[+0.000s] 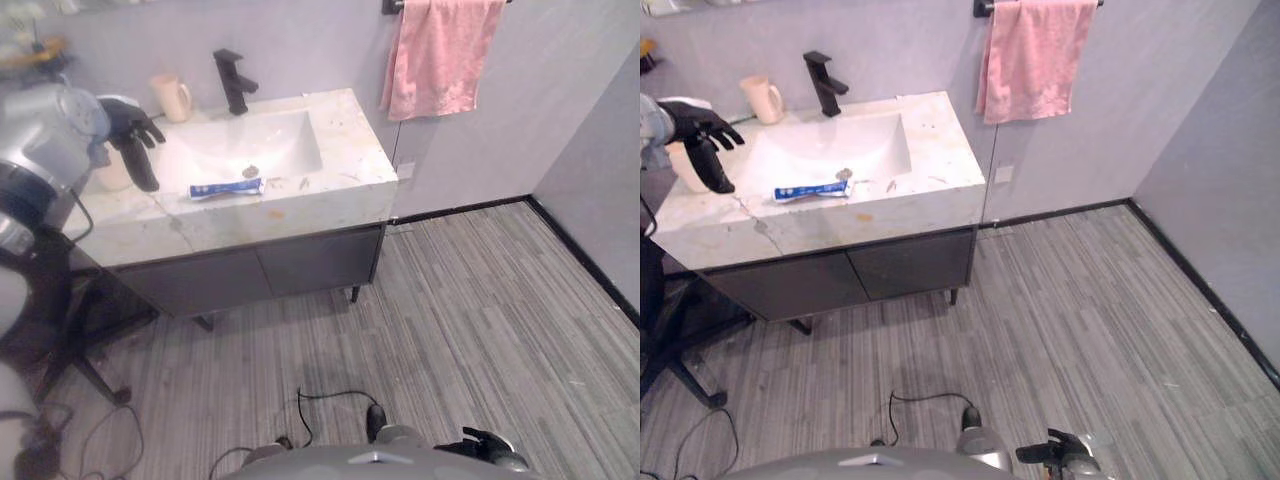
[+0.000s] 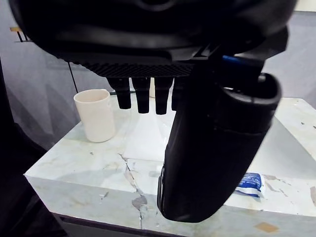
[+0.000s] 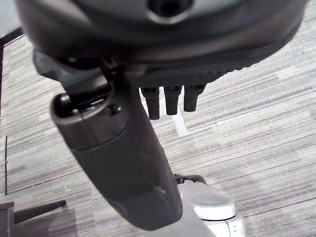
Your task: Organize the bathroom.
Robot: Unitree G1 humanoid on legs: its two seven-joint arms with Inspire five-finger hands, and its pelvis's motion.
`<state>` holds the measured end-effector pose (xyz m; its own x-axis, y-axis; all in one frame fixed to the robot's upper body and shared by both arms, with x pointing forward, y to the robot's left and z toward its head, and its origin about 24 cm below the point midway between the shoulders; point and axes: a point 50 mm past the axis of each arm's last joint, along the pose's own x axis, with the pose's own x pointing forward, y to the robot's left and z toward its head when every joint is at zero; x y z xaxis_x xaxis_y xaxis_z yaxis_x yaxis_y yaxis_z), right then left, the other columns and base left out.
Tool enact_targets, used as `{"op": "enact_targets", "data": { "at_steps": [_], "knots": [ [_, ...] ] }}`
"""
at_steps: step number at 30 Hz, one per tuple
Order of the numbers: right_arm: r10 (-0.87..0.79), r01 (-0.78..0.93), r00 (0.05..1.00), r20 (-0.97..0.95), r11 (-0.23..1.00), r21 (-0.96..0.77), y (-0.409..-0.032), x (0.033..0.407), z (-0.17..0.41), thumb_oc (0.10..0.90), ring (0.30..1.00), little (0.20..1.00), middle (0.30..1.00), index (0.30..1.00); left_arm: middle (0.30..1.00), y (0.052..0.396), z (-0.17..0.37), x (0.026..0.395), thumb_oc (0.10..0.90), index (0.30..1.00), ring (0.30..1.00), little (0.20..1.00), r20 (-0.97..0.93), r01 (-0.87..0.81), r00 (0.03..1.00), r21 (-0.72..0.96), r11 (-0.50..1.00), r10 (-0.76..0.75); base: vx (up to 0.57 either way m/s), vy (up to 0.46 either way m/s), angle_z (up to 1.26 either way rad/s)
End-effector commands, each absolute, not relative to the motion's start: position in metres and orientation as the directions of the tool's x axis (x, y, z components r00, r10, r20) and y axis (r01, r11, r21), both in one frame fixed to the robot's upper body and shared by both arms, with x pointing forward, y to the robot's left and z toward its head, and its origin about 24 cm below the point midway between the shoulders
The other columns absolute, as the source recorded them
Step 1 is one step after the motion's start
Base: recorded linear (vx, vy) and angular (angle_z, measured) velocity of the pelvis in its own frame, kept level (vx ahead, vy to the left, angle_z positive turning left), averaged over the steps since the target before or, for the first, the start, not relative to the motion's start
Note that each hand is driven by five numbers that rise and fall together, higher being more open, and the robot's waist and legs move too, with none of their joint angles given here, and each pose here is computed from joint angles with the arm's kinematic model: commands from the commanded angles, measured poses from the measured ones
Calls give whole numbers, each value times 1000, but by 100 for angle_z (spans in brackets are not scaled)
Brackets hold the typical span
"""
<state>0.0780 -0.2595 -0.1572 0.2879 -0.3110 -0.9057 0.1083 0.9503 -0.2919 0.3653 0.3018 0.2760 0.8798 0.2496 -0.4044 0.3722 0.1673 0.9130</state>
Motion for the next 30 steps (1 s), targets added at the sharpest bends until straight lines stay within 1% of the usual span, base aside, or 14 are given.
{"op": "enact_targets", "data": {
  "at_steps": [1, 6, 10, 13, 14, 16, 18, 19, 22, 24, 27, 30],
  "knots": [
    [-366, 151, 374, -852, 931, -334, -280, 99, -145, 800, 900, 900, 900, 900, 900, 329, 353, 342, 800, 900, 900, 900, -134, 91, 916, 988, 129, 379, 134, 223, -15],
    [-328, 91, 384, -863, 944, -318, -273, 90, -148, 800, 900, 900, 900, 900, 900, 328, 357, 343, 800, 900, 900, 900, -135, 96, 895, 989, 113, 424, 109, 131, -8],
    [-302, 49, 393, -869, 950, -308, -263, 97, -150, 800, 900, 900, 900, 900, 900, 327, 358, 344, 800, 900, 900, 900, -116, 99, 882, 993, 61, 457, 128, -66, -64],
    [-309, 82, 385, -870, 950, -302, -264, 97, -150, 800, 900, 900, 900, 900, 900, 331, 355, 345, 800, 900, 900, 900, -82, 62, 894, 996, 58, 441, 93, -75, -34],
    [-314, 92, 378, -871, 949, -302, -265, 96, -149, 800, 900, 900, 900, 900, 900, 332, 353, 345, 800, 900, 900, 900, -78, 55, 900, 996, 66, 430, 81, -79, 27],
    [-322, 109, 363, -874, 947, -303, -266, 92, -150, 800, 900, 900, 900, 900, 900, 333, 344, 346, 800, 900, 900, 900, -167, 123, 893, 984, 131, 417, 114, -84, 24],
    [-323, 106, 358, -876, 946, -306, -267, 90, -151, 800, 900, 900, 900, 900, 900, 335, 340, 344, 800, 900, 900, 900, -178, 138, 888, 983, 125, 424, 88, -52, 2],
    [-320, 99, 358, -877, 947, -306, -268, 88, -151, 800, 900, 900, 900, 900, 900, 339, 335, 342, 800, 900, 900, 900, -212, 161, 876, 975, 151, 433, 32, -31, -4],
    [-320, 97, 365, -874, 947, -306, -268, 87, -150, 800, 900, 900, 900, 900, 900, 342, 329, 339, 800, 900, 900, 900, -263, 212, 857, 964, 163, 443, 3, -28, -5],
    [-320, 95, 363, -875, 947, -307, -268, 87, -151, 800, 900, 900, 900, 900, 900, 341, 328, 339, 800, 900, 900, 900, -268, 196, 863, 959, 206, 428, 10, -8, -5],
    [-316, 87, 362, -877, 948, -306, -266, 88, -151, 800, 900, 900, 900, 900, 900, 340, 330, 339, 800, 900, 900, 900, -236, 161, 868, 966, 203, 437, 2, -3, 6],
    [-309, 90, 367, -878, 951, -297, -264, 90, -151, 800, 900, 900, 900, 900, 900, 342, 334, 337, 800, 900, 900, 900, -252, 170, 861, 961, 216, 442, -3, -16, 8]
  ]
}}
